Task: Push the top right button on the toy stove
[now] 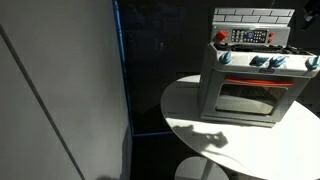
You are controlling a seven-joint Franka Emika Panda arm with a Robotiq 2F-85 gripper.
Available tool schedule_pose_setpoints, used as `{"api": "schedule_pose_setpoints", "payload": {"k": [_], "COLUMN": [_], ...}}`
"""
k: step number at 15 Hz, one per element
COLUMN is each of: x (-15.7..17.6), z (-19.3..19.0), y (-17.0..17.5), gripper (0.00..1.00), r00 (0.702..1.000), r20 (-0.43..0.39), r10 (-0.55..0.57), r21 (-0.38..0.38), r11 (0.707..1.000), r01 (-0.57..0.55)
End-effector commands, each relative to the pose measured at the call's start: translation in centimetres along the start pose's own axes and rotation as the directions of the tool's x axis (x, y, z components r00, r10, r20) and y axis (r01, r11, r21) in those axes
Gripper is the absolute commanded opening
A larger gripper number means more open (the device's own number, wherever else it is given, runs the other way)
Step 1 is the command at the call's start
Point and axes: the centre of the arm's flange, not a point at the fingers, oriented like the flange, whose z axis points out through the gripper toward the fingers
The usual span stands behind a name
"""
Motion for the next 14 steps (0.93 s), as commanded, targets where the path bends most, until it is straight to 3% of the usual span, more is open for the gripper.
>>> {"api": "schedule_pose_setpoints", "payload": {"k": [1,14], "x": [2.1,1.8], "z": [-0.6,-0.5], "y": [0.6,1.1], "gripper": [1.0,1.0], "r00": [0.999,0.999], "r20": [-0.011,-0.03], "r10": [0.043,0.043], "r21": [-0.036,-0.024], "r11": [0.998,0.999], "r01": [-0.044,-0.044]}}
